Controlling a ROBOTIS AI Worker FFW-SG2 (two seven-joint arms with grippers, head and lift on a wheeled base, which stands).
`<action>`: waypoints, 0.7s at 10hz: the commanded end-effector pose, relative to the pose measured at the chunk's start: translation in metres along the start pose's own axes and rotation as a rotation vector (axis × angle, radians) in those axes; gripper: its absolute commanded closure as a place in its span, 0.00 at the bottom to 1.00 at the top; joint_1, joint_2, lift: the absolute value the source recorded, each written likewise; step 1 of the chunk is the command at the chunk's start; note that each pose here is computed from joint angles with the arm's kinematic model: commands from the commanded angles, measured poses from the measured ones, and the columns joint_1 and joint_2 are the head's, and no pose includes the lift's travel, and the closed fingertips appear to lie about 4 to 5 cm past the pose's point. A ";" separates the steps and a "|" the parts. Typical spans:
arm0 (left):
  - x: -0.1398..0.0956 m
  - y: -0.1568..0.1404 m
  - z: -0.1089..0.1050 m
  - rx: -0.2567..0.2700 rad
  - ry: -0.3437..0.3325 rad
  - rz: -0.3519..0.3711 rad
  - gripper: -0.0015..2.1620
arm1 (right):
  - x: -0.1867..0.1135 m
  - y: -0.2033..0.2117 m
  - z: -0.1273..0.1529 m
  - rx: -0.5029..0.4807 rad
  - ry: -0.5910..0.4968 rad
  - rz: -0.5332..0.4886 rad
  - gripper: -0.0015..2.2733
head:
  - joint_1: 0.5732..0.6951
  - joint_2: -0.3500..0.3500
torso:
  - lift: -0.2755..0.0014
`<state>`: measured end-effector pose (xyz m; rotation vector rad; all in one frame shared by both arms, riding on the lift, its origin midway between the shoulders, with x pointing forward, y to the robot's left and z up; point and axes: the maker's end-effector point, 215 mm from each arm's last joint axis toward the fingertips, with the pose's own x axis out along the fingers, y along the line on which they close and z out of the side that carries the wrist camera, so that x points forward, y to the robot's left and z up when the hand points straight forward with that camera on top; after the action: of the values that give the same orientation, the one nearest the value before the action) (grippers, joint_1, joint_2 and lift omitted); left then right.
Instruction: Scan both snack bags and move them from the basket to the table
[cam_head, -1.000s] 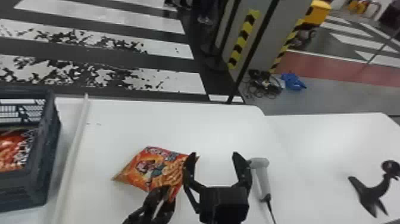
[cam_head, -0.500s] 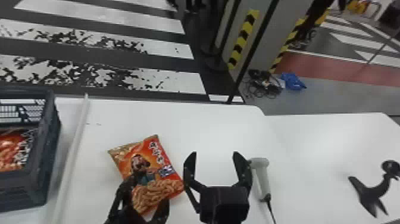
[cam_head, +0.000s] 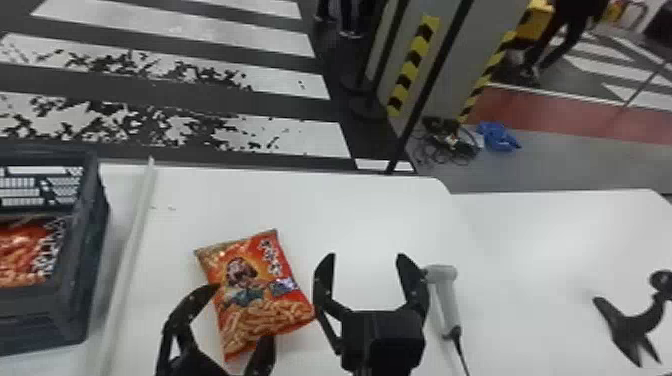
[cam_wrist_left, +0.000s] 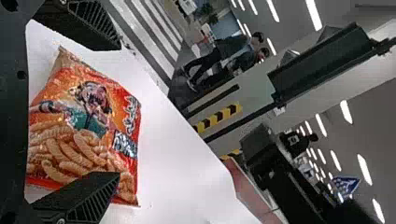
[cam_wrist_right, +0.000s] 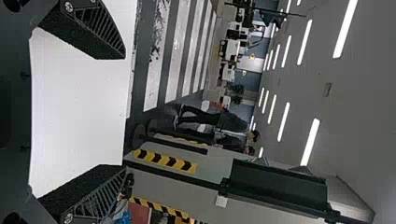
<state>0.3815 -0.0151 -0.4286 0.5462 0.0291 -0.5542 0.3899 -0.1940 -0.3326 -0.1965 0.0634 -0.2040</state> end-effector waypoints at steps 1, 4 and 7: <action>-0.008 0.027 0.006 -0.066 -0.022 0.045 0.01 | 0.002 -0.001 -0.004 -0.005 0.005 -0.002 0.04 | 1.00 0.06 | 0.64; -0.027 0.100 -0.019 -0.170 0.033 0.175 0.02 | 0.005 -0.002 -0.010 -0.012 0.012 -0.002 0.04 | 1.00 0.16 | 0.64; -0.051 0.160 -0.022 -0.326 0.039 0.312 0.02 | 0.006 0.004 -0.017 -0.017 0.022 0.030 0.04 | 1.00 0.30 | 0.64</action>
<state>0.4205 0.1264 -0.3700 0.2639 0.0732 -0.2476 0.3953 -0.1942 -0.3490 -0.2107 0.0873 -0.1762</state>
